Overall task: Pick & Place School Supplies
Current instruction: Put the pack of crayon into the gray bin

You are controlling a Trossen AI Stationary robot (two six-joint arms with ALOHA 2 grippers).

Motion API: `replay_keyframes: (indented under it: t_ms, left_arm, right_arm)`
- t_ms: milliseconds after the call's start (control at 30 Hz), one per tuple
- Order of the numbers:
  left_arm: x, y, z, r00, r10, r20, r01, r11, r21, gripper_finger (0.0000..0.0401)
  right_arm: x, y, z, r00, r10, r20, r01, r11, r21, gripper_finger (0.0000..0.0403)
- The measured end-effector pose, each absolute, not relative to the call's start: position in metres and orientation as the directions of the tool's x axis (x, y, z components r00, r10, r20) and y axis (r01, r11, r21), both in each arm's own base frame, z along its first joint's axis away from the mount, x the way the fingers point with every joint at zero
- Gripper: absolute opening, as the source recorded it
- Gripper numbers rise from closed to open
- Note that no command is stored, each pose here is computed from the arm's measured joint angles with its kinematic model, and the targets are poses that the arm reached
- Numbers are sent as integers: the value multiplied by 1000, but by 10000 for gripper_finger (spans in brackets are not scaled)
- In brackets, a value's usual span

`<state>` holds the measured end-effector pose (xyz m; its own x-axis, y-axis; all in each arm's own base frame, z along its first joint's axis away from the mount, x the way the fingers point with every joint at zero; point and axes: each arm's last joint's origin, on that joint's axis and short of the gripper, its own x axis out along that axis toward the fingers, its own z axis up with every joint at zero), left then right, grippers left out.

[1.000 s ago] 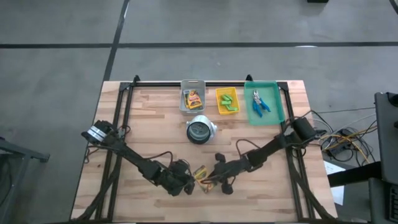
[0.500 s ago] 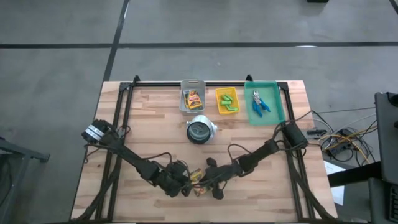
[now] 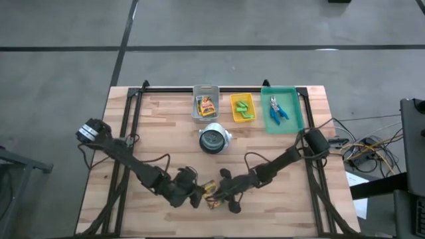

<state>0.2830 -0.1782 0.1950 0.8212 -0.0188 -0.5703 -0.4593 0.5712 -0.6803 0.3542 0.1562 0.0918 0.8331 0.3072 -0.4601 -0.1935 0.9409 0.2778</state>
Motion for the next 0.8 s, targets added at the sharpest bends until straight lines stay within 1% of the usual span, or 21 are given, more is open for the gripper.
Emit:
replay_keyframes:
  t_ms: [67, 267, 300, 433, 600, 800]
  left_arm:
    - [281, -180, 195, 822, -10, -569, -485, 510, -710, 83]
    - [279, -187, 187, 812, -11, -583, -555, 292, -779, 83]
    - [279, -188, 185, 810, -7, -586, -562, 272, -781, 83]
    - [281, -189, 175, 798, 10, -603, -591, 211, -779, 83]
    - [285, -193, 160, 786, 17, -618, -613, 142, -777, 83]
    - [290, -198, 148, 790, 0, -614, -611, 89, -786, 83]
  right_arm:
    - [352, 156, 94, 818, 318, -480, -211, 941, 264, 68]
    - [345, 153, 99, 762, 295, -576, -223, 955, 195, 68]
    - [343, 152, 100, 754, 292, -588, -227, 956, 183, 68]
    - [343, 151, 103, 762, 291, -579, -252, 956, 149, 68]
    - [344, 151, 101, 759, 288, -584, -253, 957, 143, 68]
    - [344, 151, 98, 754, 286, -591, -252, 957, 142, 68]
